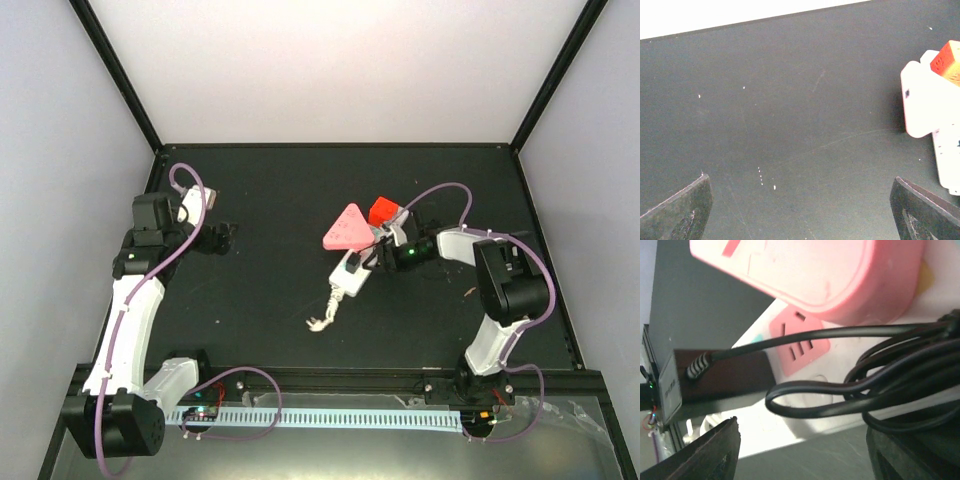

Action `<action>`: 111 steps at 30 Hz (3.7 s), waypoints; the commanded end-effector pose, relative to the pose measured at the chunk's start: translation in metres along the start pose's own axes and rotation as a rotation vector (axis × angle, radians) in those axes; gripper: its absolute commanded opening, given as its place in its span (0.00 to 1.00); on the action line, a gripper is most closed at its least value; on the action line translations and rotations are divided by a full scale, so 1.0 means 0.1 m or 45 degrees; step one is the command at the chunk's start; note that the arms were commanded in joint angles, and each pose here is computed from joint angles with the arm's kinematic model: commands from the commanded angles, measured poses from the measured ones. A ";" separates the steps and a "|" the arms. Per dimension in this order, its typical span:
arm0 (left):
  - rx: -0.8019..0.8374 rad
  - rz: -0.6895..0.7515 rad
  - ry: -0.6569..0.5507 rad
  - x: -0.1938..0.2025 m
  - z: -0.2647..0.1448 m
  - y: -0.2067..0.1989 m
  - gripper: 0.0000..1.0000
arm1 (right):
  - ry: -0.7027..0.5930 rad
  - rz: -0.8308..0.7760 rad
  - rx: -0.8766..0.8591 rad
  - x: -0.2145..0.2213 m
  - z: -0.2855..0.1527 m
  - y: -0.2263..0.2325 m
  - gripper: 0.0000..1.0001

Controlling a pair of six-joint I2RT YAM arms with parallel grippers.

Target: Pull the plug off the socket

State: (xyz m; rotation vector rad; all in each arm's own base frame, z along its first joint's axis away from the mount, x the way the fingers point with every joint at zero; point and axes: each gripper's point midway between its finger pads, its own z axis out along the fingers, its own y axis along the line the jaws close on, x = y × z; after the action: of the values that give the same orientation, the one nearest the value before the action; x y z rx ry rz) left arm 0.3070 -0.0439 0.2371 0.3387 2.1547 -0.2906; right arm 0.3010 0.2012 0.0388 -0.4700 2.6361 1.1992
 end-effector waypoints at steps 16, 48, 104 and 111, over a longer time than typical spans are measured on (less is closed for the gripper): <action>0.617 0.538 0.344 0.61 0.06 -1.18 0.99 | -0.094 -0.400 -0.162 0.00 -0.23 0.82 0.83; 0.437 1.312 0.821 1.97 1.10 -1.89 0.48 | -0.628 -0.362 -0.018 -0.52 -1.57 0.63 0.85; 0.468 1.085 0.706 1.79 0.81 -0.72 0.73 | -0.452 -0.419 0.730 -0.74 -0.94 0.37 1.00; 0.639 0.978 0.607 1.59 0.41 -0.87 0.99 | -0.513 -0.456 0.722 -0.69 -0.79 0.50 1.00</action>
State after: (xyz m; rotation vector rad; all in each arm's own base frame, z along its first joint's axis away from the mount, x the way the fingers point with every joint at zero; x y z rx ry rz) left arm 0.2332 -0.1044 0.0574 1.6331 2.2481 -0.1469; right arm 0.3394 0.1812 0.1380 -0.5243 2.3225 0.3899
